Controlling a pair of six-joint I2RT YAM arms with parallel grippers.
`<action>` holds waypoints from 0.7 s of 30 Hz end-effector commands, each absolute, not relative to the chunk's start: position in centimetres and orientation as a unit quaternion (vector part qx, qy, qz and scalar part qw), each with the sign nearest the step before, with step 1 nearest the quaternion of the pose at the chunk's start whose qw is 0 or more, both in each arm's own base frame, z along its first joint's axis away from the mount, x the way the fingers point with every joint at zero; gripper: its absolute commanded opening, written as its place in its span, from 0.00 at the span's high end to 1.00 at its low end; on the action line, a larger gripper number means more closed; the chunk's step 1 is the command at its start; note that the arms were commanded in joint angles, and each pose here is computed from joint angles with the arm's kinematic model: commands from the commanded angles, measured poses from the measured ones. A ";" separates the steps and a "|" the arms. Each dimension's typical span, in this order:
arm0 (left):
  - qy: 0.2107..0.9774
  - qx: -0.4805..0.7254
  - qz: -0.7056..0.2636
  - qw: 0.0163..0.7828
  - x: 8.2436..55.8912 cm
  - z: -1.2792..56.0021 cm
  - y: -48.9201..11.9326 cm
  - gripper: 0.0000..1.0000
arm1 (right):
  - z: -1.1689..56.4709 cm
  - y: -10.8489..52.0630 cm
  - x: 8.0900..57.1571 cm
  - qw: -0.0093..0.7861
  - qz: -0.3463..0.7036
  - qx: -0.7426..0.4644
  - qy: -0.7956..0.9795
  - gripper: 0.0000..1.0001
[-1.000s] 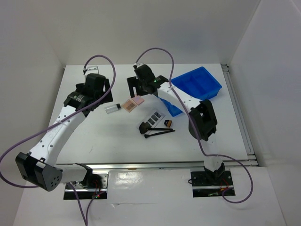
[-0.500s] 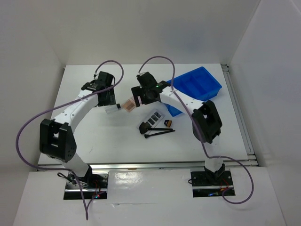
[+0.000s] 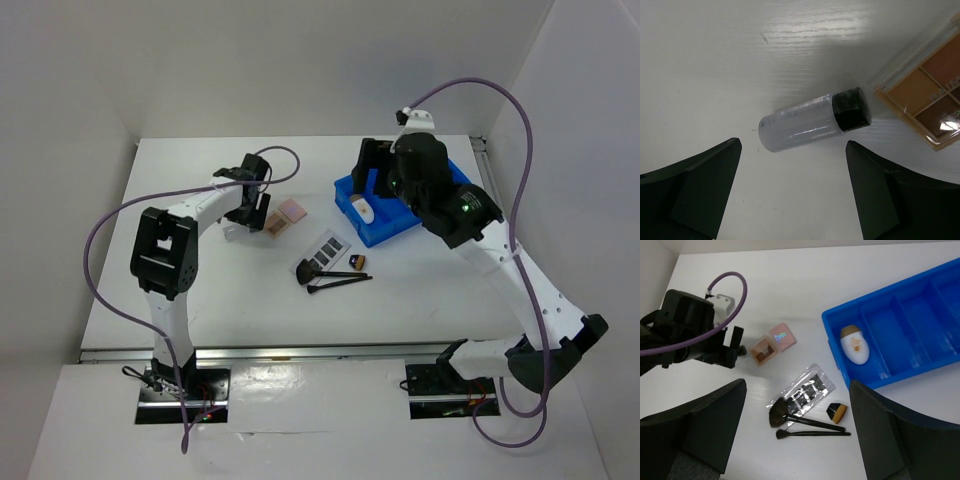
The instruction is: Organize the makeup
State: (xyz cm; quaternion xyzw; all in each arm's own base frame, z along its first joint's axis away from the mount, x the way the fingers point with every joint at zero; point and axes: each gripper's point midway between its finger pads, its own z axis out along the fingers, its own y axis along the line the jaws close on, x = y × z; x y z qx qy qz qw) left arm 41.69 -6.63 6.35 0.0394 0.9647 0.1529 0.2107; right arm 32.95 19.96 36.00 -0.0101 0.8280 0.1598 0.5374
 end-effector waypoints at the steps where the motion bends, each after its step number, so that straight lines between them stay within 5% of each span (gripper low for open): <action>1: 0.956 0.108 0.140 0.234 43.5 7.7 -7.3 0.00 | 34.9 17.7 32.5 0.522 0.114 0.018 0.845 0.09; 16: 0.962 0.165 0.107 0.190 43.5 3.2 -6.9 0.00 | 36.6 16.3 32.2 0.531 0.097 0.027 0.841 0.09; 21: 0.967 0.146 0.093 0.184 43.4 2.4 -6.4 0.09 | 36.6 16.3 32.2 0.531 0.099 0.031 0.841 0.09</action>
